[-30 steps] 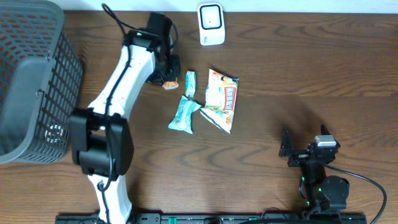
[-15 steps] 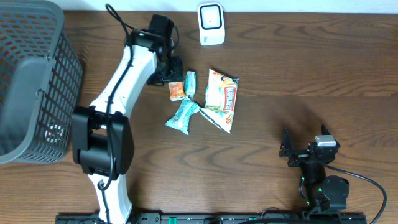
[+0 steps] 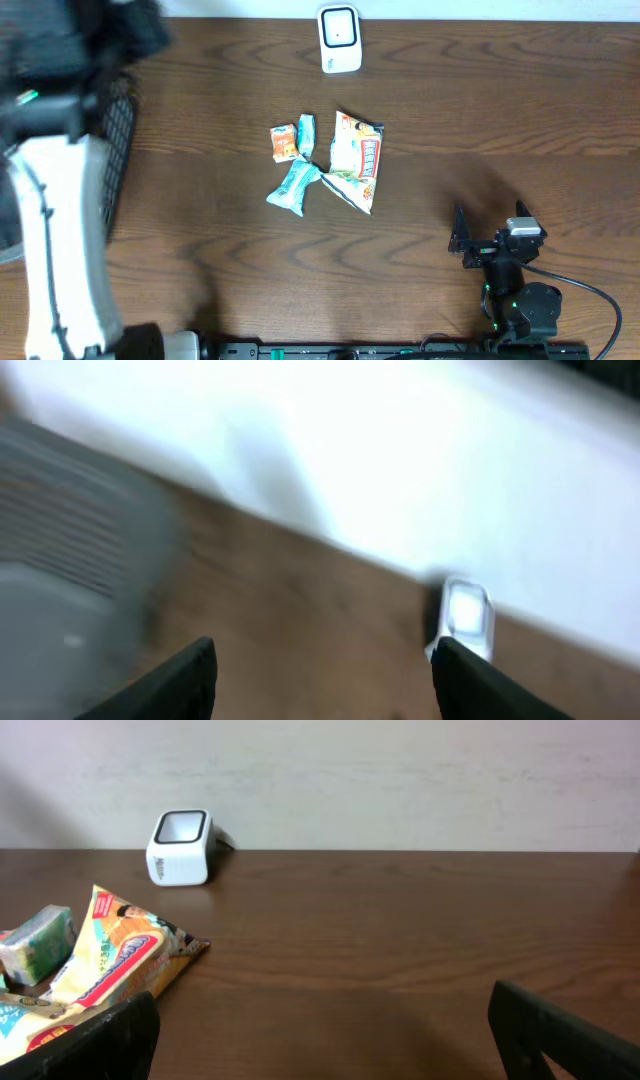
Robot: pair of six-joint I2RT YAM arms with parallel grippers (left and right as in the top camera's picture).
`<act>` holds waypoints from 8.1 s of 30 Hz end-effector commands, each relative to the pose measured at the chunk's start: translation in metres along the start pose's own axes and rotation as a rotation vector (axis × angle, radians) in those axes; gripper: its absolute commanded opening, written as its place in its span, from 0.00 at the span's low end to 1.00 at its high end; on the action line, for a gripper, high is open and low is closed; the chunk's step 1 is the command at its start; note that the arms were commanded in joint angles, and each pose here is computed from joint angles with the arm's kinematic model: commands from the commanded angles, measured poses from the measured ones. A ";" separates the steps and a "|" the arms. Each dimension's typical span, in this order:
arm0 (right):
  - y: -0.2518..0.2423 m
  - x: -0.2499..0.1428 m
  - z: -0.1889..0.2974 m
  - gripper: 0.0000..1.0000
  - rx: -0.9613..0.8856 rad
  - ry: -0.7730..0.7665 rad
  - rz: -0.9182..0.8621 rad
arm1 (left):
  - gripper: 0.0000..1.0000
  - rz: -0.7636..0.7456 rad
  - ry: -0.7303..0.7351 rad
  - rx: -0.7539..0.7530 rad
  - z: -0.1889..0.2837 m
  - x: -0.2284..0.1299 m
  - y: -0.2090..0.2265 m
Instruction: Scan the item barcode
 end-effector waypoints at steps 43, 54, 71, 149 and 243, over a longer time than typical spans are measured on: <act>-0.002 0.000 0.000 0.99 -0.012 -0.004 -0.011 | 0.97 0.891 0.886 0.805 -0.022 -0.274 0.238; -0.002 0.000 0.000 0.99 -0.012 -0.004 -0.011 | 0.98 0.895 0.903 0.809 -0.033 -0.311 0.241; -0.002 0.000 0.000 0.99 -0.012 -0.004 -0.012 | 0.98 0.897 0.863 0.807 -0.047 -0.344 0.249; -0.002 0.000 0.000 0.99 -0.012 -0.004 -0.012 | 0.60 -0.395 0.896 0.097 -0.142 -0.287 -0.068; -0.002 0.000 0.000 0.99 -0.012 -0.004 -0.012 | 0.98 0.723 0.355 0.548 0.117 -0.124 0.115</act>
Point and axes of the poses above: each gripper's point midway between its finger pads, its own z axis back along the fingers, its own y axis along the line the jaws close on, x = y × z, the point moved 2 cm from there along z, back along the fingers, and after that the axes turned 11 degrees about -z, right-handed, at the moved point
